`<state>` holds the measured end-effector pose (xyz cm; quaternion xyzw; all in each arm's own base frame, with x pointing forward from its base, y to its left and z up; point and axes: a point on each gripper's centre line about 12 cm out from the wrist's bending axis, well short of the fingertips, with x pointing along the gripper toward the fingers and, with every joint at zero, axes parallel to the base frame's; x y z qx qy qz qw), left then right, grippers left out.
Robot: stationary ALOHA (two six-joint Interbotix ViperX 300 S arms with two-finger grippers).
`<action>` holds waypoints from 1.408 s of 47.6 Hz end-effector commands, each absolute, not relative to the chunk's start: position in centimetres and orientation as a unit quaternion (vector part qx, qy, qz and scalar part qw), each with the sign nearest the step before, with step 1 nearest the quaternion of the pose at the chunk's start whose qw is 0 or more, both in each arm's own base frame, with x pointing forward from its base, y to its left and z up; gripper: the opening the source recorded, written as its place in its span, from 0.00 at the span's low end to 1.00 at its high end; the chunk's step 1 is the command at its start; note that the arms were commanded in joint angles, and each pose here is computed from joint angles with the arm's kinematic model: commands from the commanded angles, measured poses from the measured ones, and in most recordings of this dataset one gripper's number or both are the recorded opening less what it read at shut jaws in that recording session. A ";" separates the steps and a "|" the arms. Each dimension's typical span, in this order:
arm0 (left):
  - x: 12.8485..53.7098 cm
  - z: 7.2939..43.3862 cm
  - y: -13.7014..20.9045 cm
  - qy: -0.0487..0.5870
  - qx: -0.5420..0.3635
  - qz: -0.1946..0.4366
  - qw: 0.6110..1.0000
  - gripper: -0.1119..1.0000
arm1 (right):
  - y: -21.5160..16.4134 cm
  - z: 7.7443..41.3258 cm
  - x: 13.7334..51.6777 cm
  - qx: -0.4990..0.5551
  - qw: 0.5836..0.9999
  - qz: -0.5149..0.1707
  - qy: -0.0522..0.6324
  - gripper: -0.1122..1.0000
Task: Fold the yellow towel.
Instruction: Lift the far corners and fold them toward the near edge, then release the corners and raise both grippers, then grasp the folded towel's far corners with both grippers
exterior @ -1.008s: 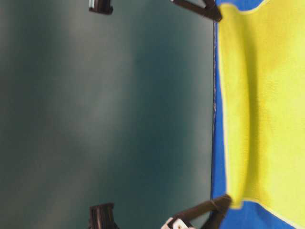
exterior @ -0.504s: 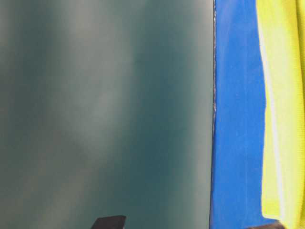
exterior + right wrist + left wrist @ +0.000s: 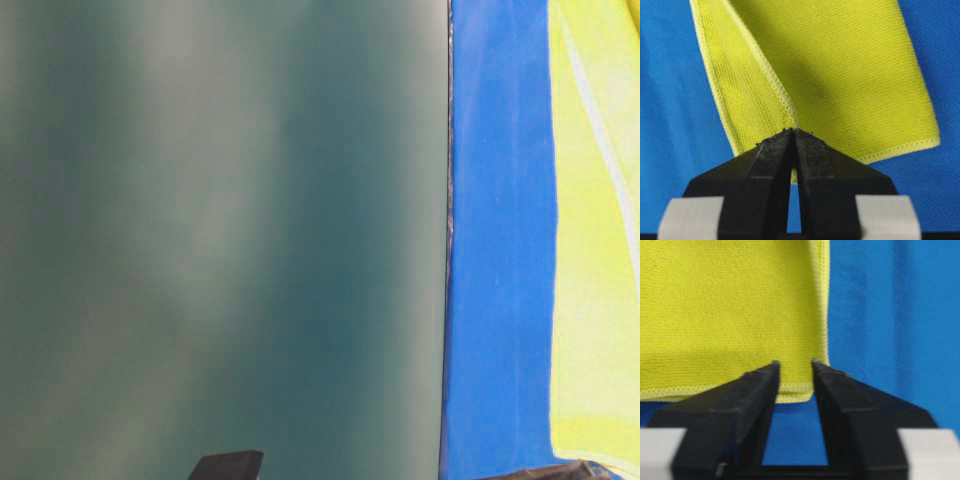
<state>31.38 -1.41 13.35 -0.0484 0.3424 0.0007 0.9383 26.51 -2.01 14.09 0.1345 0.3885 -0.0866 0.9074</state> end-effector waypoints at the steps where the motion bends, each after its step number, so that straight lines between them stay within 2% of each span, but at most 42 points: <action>1: 32.1 14.4 -1.6 0.324 -0.048 -0.003 0.945 0.45 | -1.6 14.8 27.0 0.132 0.913 -0.077 0.378 0.12; 2: 32.1 14.5 -1.6 0.322 -0.048 -0.003 0.945 0.47 | -1.5 14.8 27.1 0.133 0.913 -0.077 0.377 0.13; 4: 32.2 14.7 -1.6 0.319 -0.047 -0.003 0.946 0.51 | -1.3 15.1 27.3 0.133 0.915 -0.073 0.374 0.21; 8: 32.3 15.5 -1.4 0.309 -0.043 -0.003 0.950 0.56 | -1.0 15.6 27.6 0.129 0.919 -0.067 0.367 0.45; 11: 32.3 16.3 -1.2 0.299 -0.041 -0.002 0.953 0.56 | -1.0 16.3 27.8 0.125 0.923 -0.063 0.358 0.62; 14: 32.3 16.9 -0.8 0.293 -0.038 0.002 0.955 0.56 | -1.0 17.4 27.9 0.117 0.929 -0.060 0.347 0.69; 18: 32.1 17.6 0.2 0.286 -0.033 0.013 0.958 0.56 | -1.6 18.5 27.8 0.108 0.934 -0.064 0.333 0.65; 27: 32.3 17.3 3.0 0.289 -0.027 0.049 0.956 0.56 | -5.0 18.1 27.4 0.113 0.928 -0.119 0.335 0.65; 41: 32.2 14.4 6.8 0.328 -0.044 0.103 0.938 0.56 | -8.8 14.1 27.3 0.121 0.897 -0.173 0.388 0.65; 53: 31.8 11.1 9.1 0.363 -0.059 0.134 0.920 0.56 | -9.9 11.5 27.6 0.126 0.885 -0.182 0.409 0.65; 67: 30.8 9.6 10.3 0.373 -0.069 0.153 0.913 0.56 | -10.6 9.6 27.5 0.135 0.873 -0.191 0.428 0.65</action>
